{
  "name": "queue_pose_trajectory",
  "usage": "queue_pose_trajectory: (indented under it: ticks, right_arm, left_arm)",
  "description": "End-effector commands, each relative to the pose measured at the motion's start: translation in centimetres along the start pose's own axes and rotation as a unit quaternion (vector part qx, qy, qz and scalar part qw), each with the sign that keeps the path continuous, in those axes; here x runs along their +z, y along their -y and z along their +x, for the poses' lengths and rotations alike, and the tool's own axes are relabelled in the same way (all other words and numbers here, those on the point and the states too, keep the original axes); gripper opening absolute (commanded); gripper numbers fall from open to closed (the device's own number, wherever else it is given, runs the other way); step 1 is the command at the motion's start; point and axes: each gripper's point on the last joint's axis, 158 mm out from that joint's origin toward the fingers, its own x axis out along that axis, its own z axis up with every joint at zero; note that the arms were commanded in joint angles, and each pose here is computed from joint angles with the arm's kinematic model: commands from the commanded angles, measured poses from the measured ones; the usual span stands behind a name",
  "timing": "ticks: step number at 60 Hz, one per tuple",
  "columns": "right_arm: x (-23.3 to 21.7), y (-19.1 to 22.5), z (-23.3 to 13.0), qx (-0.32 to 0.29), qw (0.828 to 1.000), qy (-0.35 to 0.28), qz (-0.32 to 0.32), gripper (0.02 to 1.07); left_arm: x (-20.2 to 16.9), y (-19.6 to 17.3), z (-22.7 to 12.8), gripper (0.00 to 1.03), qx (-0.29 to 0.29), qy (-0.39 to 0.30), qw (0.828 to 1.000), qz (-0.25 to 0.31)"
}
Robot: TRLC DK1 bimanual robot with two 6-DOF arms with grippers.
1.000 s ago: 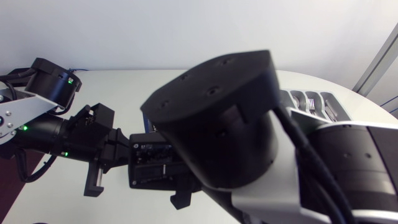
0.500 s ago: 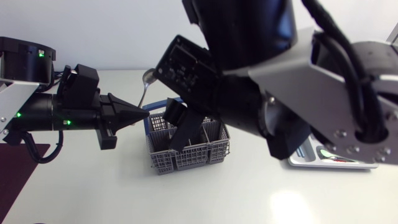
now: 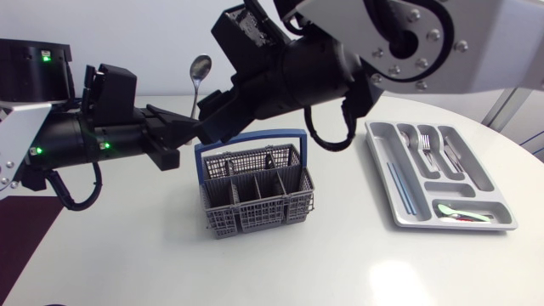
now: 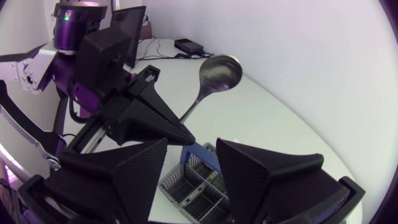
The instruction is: Unload the cutlery basket into the drawer organizer.
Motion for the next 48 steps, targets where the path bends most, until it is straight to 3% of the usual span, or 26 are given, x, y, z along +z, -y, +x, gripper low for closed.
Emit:
queue_pose_trajectory:
  ticks: [1,31,48]
  right_arm:
    - [0.5,0.2,0.7,0.013,0.999,-0.003,0.038,0.56]
    - [2.7,2.5,2.2,0.055,0.991,0.016,0.120,0.41]
    - [3.3,2.0,2.7,0.067,0.990,0.017,0.125,0.28]
  left_arm:
    - [-0.4,0.1,0.8,0.03,0.002,-0.003,1.000,-0.017]
    - [1.0,-0.3,1.9,0.03,0.014,0.022,0.999,-0.046]
    - [1.2,-0.7,2.4,0.03,0.016,0.026,0.998,-0.050]
